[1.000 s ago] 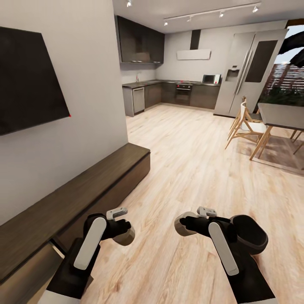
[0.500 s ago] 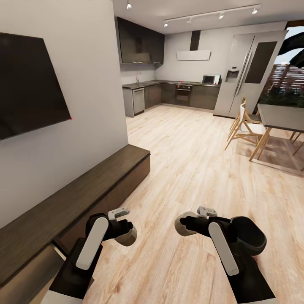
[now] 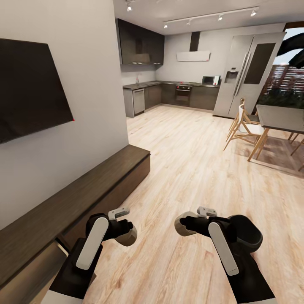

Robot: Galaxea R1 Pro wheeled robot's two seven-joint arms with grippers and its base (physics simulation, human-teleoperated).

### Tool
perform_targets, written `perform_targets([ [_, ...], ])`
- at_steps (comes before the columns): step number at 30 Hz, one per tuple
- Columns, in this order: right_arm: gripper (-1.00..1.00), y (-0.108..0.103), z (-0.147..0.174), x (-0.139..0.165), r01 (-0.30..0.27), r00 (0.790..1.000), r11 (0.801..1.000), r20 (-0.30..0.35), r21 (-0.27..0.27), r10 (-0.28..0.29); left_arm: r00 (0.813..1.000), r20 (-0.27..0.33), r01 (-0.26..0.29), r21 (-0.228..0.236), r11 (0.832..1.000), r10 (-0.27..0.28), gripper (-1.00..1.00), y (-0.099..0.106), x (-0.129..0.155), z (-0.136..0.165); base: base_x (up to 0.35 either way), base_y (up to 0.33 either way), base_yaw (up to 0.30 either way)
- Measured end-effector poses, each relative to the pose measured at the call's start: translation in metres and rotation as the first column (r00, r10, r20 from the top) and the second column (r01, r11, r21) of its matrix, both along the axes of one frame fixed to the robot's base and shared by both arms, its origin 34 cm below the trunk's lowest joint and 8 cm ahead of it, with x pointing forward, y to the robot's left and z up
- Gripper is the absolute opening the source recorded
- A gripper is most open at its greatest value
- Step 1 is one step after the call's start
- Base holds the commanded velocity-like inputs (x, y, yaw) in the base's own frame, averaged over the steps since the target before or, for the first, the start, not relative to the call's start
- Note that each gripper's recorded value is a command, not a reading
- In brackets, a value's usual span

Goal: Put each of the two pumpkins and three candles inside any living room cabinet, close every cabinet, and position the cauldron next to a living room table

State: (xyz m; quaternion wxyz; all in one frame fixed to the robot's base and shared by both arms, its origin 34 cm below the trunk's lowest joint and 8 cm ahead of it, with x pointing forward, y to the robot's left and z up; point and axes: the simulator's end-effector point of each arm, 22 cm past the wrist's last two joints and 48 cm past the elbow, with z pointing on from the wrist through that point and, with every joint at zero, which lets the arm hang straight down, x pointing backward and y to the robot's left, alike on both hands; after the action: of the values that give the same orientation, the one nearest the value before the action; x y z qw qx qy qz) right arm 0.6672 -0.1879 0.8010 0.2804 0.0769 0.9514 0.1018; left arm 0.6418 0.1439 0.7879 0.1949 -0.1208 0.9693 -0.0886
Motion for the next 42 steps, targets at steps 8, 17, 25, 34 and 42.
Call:
perform_targets([
  [8,-1.0,0.0,0.012,0.0,0.0,1.0,1.0,0.0,-0.002,0.0,1.0,0.0,0.0,-0.001,1.0,0.0,-1.0,-0.001,-0.001,0.012,-0.002,0.0,0.028],
  [17,-1.0,0.001,0.018,0.0,0.0,1.0,1.0,0.01,0.002,0.0,1.0,0.011,0.005,-0.011,1.0,-0.005,-1.0,-0.003,0.0,0.018,0.0,0.0,0.116],
  [25,-1.0,0.0,0.025,0.001,-0.001,1.0,1.0,0.023,-0.002,0.001,1.0,0.024,0.009,-0.015,1.0,-0.009,-1.0,-0.005,0.001,0.024,0.0,0.0,0.09],
  [34,-1.0,0.0,0.032,0.002,-0.001,0.999,1.0,0.037,-0.004,0.001,0.999,0.034,0.01,-0.012,1.0,-0.009,-1.0,-0.005,0.0,0.03,0.0,-0.021,0.088],
  [42,-1.0,0.0,0.038,0.003,-0.001,0.999,1.0,0.048,-0.002,0.001,0.998,0.039,0.044,-0.004,0.999,-0.044,-1.0,-0.016,-0.007,0.032,-0.131,-0.089,0.101],
])
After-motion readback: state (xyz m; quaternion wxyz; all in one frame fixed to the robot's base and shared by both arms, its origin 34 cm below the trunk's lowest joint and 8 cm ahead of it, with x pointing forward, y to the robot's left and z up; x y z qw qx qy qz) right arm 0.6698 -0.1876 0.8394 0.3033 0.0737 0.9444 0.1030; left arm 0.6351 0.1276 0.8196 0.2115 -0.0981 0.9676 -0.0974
